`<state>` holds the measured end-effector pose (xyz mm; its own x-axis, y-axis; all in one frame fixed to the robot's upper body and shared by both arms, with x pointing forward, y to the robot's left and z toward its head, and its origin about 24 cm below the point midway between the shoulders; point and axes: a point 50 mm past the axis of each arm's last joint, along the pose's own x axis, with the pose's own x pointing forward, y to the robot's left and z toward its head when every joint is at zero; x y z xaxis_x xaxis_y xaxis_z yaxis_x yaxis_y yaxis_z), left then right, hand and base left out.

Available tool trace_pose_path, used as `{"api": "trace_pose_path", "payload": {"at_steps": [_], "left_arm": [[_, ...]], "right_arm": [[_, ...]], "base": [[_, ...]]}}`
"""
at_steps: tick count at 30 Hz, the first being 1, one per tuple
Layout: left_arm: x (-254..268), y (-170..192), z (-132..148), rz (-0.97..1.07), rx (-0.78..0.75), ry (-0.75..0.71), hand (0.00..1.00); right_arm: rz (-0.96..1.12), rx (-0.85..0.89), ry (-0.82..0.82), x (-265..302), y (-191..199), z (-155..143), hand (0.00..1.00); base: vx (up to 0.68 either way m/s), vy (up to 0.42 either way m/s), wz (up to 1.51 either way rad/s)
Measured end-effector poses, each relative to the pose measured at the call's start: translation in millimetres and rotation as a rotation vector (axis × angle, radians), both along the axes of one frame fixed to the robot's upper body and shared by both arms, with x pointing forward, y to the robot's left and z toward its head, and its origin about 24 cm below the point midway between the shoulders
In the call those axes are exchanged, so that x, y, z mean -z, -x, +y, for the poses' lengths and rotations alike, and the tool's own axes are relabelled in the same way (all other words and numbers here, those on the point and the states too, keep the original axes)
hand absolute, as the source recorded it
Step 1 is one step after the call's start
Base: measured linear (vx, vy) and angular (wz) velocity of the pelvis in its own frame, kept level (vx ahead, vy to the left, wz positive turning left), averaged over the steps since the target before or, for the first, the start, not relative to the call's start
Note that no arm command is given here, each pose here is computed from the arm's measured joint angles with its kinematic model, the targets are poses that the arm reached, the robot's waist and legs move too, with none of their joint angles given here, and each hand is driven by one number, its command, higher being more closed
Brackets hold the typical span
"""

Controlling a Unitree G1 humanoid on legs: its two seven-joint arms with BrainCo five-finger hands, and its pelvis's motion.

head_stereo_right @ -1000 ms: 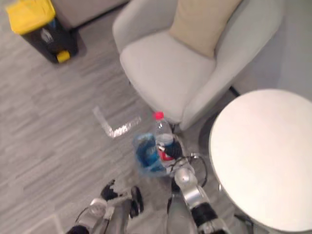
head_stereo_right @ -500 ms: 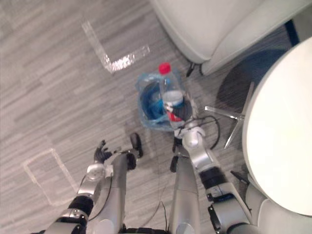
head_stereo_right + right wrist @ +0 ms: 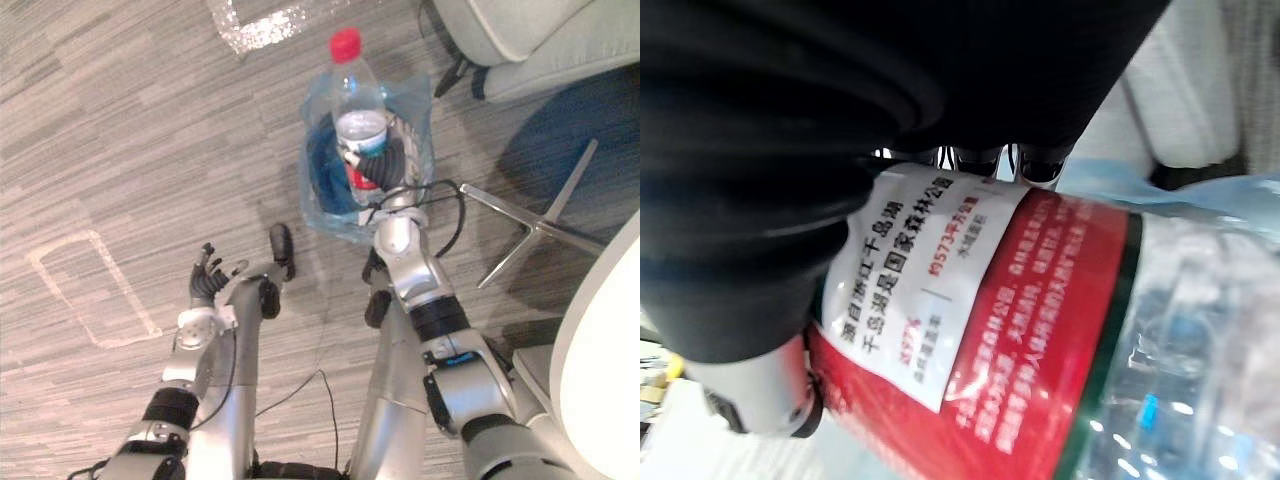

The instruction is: Gather rubbish on tea table into small bin, then transfer packed bag to large trash can.

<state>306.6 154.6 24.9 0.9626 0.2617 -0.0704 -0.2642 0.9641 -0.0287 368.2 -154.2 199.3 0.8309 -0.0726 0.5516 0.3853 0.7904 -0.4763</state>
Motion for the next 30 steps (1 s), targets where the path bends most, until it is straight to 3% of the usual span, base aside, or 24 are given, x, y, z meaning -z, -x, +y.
{"api": "trace_pose_path", "payload": {"at_steps": [14, 30], "left_arm": [[-1.0, -5.7, -6.5, 0.005, 0.02, -0.003, 0.0], [16.5, -2.0, -5.8, 0.084, 0.026, -0.03, 0.0]], "right_arm": [[0.092, 0.0, -0.064, 33.7, 2.5, 16.0, 0.0], [0.167, -0.051, 0.33, 75.8, 10.3, 49.2, 0.0]], "base": [[0.01, -0.006, 0.02], [-0.01, -0.01, 0.02]]}}
